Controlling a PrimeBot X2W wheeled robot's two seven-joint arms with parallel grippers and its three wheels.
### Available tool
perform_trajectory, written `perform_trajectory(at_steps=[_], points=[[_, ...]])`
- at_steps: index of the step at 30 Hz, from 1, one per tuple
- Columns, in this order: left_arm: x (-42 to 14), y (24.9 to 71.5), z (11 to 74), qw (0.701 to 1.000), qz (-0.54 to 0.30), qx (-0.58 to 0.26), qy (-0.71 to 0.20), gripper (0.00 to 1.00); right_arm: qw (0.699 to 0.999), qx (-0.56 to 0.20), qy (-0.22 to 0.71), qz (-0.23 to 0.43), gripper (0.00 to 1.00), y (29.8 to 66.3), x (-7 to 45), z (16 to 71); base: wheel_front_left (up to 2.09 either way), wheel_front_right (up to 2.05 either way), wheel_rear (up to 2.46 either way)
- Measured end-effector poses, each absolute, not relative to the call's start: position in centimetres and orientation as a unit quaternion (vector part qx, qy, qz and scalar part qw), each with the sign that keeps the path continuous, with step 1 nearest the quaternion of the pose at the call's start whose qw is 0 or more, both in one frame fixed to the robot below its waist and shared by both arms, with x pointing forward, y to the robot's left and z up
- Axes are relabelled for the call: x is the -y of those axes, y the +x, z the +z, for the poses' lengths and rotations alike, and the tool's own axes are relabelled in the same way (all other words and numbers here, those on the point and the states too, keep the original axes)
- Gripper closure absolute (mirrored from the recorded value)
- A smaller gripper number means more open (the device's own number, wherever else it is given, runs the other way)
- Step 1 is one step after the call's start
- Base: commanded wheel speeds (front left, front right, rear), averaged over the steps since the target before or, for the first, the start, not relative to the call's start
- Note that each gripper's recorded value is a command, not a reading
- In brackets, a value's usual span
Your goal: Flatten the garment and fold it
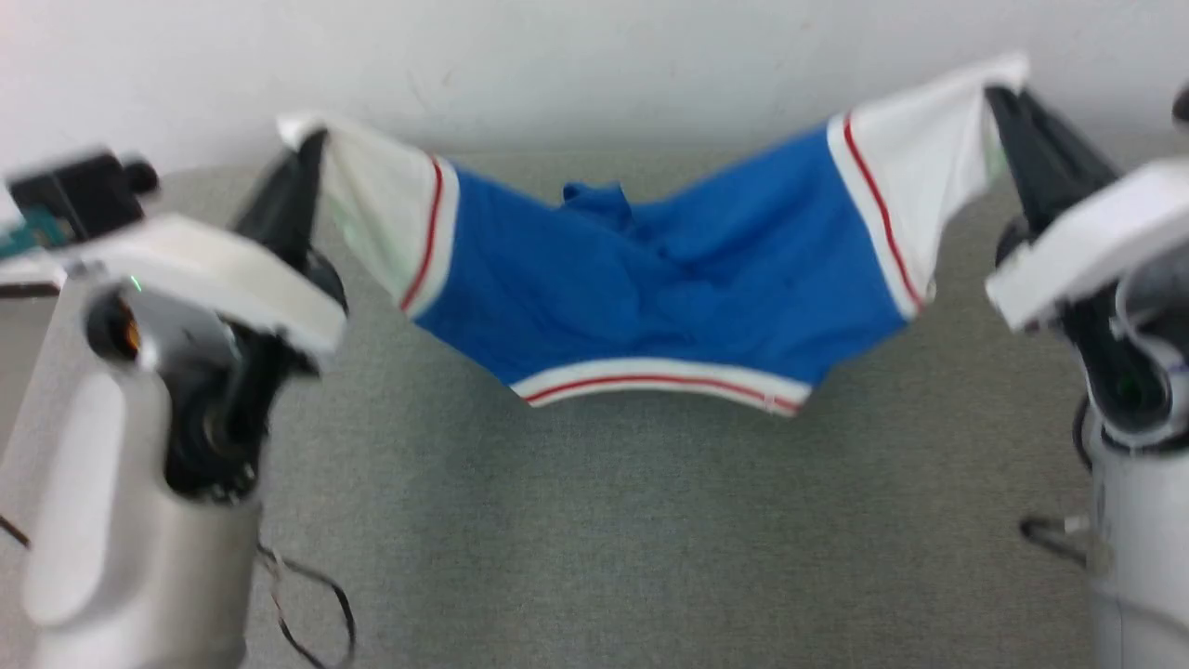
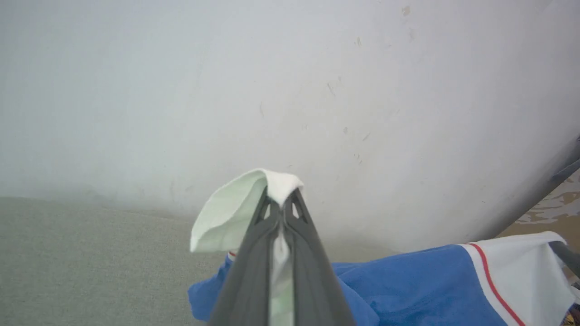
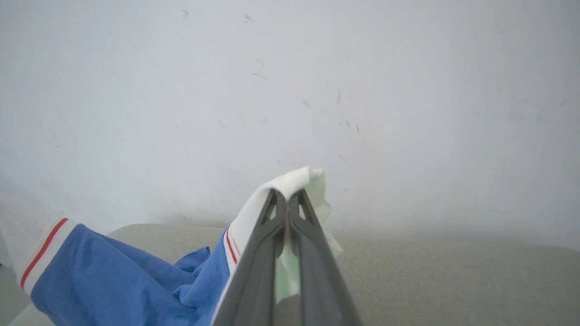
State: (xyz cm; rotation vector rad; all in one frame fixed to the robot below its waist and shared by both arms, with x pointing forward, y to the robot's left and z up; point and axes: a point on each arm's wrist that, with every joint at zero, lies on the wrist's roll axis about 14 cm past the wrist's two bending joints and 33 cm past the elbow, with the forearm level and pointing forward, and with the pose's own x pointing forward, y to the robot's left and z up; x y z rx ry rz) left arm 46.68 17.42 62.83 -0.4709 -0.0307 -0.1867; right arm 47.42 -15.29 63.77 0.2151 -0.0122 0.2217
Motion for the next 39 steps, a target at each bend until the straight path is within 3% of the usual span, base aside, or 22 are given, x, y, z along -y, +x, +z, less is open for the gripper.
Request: perform_trajectory(at_steps=[7,15,24,33,39], points=[[-16.2,48.2,71.7,0.968,-0.111,0.077,-0.212,1.0,0.985,0.103,0.064,0.12,1.0,47.5,15.0,73.4,0.0,0.0,0.0],[-14.3,50.9,77.0,0.978,-0.12,0.088,-0.146,1.0,0.988,0.116,0.015,0.101,1.0,48.7,15.6,77.9,0.0,0.0,0.0],[-13.3,55.7,77.9,0.988,-0.098,0.077,-0.089,1.0,0.994,0.083,-0.022,0.068,1.0,53.3,16.7,77.6,0.0,0.0,0.0],[-13.1,61.5,80.1,0.979,-0.082,0.146,-0.114,1.0,0.992,0.11,-0.047,0.032,1.0,59.3,18.0,78.4,0.0,0.0,0.0],[-12.3,66.0,78.0,0.972,-0.096,0.163,-0.14,1.0,0.991,0.122,-0.06,0.004,1.0,63.9,19.3,76.7,0.0,0.0,0.0]])
